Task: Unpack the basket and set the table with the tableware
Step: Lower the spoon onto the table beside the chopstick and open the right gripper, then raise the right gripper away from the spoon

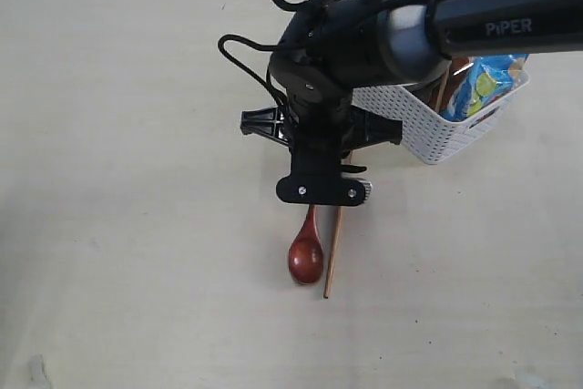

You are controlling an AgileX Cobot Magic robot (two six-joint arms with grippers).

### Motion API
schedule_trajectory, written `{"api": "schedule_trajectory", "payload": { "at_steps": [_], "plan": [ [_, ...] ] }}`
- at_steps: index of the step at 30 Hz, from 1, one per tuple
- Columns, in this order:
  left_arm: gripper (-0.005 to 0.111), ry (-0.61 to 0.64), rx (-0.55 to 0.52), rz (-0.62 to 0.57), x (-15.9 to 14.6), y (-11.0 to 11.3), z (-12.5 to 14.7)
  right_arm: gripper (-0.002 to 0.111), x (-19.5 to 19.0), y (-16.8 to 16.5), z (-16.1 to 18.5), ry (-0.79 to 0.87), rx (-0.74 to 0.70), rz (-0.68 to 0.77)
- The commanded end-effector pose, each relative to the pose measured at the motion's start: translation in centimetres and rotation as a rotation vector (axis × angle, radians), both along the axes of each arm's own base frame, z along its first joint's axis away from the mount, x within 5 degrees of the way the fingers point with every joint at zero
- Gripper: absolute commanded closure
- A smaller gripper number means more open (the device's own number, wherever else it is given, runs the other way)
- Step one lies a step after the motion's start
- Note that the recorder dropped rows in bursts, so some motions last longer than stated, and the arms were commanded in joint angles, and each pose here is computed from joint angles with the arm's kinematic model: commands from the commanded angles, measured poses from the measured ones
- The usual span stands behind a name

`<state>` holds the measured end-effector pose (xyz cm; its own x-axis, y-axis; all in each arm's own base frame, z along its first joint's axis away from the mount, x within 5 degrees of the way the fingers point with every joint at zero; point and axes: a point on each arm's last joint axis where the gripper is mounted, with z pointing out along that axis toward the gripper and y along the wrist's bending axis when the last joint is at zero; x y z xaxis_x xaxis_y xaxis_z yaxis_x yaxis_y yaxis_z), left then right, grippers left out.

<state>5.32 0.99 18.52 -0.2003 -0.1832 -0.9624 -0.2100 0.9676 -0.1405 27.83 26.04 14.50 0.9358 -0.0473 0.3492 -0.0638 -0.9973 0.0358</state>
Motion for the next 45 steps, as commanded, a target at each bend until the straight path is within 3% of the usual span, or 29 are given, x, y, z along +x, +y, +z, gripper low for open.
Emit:
{"api": "schedule_trajectory", "payload": {
  "at_steps": [1, 16, 18, 24, 34, 40, 45],
  "plan": [
    [0.107, -0.001, 0.007, 0.003, 0.0, 0.0, -0.1, 0.109, -0.3, -0.5, -0.5, 0.009, -0.035, 0.045],
    [0.107, -0.001, 0.007, 0.003, 0.0, 0.0, -0.1, 0.108, -0.5, -0.4, -1.3, -0.008, 0.025, 0.051],
    [0.107, -0.001, 0.007, 0.003, 0.0, 0.0, -0.1, 0.101, -0.5, -0.4, -1.3, -0.008, 0.025, 0.051],
    [0.107, -0.001, 0.007, 0.003, 0.0, 0.0, -0.1, 0.067, -0.5, -0.3, -1.3, -0.011, 0.031, 0.053],
    [0.107, -0.003, -0.002, 0.002, 0.0, 0.0, -0.1, 0.066, -0.2, 0.0, -0.5, -0.060, 0.100, 0.018],
    [0.107, -0.003, -0.002, 0.002, 0.0, 0.0, -0.1, 0.066, 1.0, -0.3, 4.0, -0.253, 0.257, -0.222],
    [0.107, -0.003, -0.002, 0.002, 0.0, 0.0, -0.1, 0.066, 4.3, -3.4, 9.2, -0.423, 0.436, -0.581]
  ]
}}
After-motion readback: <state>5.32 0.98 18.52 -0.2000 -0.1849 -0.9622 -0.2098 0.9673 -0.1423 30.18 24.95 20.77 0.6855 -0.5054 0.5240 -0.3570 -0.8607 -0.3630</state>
